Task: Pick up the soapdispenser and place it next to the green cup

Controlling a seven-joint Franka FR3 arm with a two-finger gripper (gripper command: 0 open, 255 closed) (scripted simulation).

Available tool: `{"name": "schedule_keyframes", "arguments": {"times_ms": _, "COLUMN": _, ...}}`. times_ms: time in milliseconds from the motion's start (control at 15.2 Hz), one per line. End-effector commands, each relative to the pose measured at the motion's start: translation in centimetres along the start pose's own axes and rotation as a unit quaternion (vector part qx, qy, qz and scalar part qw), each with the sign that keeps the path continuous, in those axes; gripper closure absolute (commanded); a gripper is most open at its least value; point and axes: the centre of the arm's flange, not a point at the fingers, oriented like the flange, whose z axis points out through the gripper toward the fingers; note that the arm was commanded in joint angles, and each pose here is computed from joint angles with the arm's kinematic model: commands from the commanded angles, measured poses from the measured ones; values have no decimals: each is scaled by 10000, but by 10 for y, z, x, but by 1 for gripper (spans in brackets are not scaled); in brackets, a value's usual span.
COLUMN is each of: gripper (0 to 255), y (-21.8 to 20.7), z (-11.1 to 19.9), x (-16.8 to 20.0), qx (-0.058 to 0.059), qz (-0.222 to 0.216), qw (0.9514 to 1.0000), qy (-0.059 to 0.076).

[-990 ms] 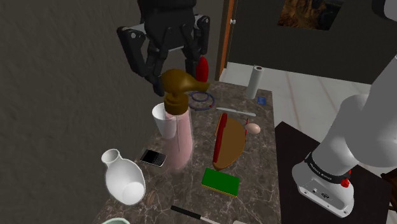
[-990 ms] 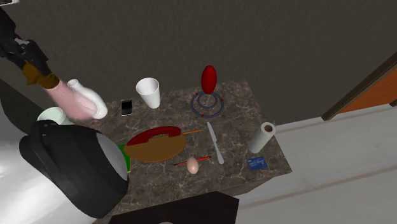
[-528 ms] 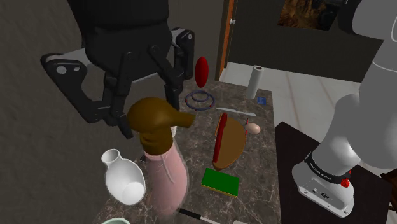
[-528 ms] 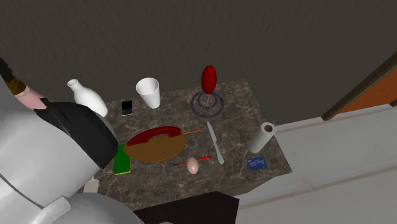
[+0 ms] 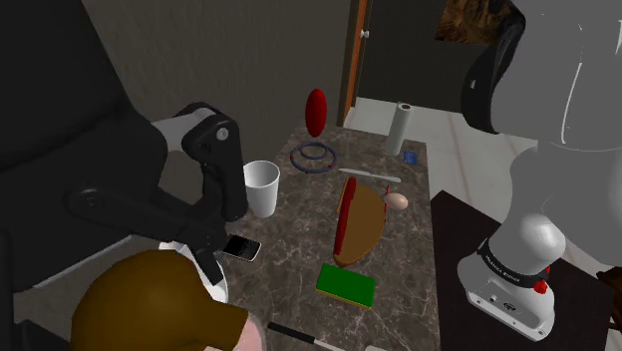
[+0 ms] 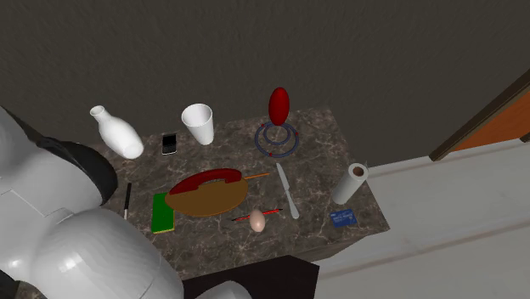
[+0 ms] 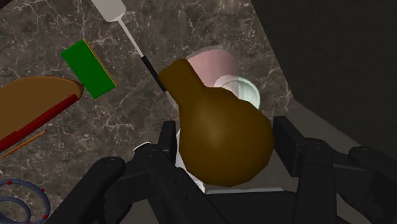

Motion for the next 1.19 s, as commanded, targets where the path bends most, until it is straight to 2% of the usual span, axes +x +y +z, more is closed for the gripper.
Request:
{"name": "schedule_keyframes", "arguments": {"times_ms": 0, "gripper": 255, "y": -9, "z": 10, "x": -11, "qx": -8, "qz": 23, "qw": 10000, "qy": 2}}
{"name": "schedule_keyframes", "arguments": {"times_ms": 1122, "gripper": 255, "y": -9, "z": 100, "x": -7, "qx": -8, "qz": 23, "qw": 10000, "qy": 2}}
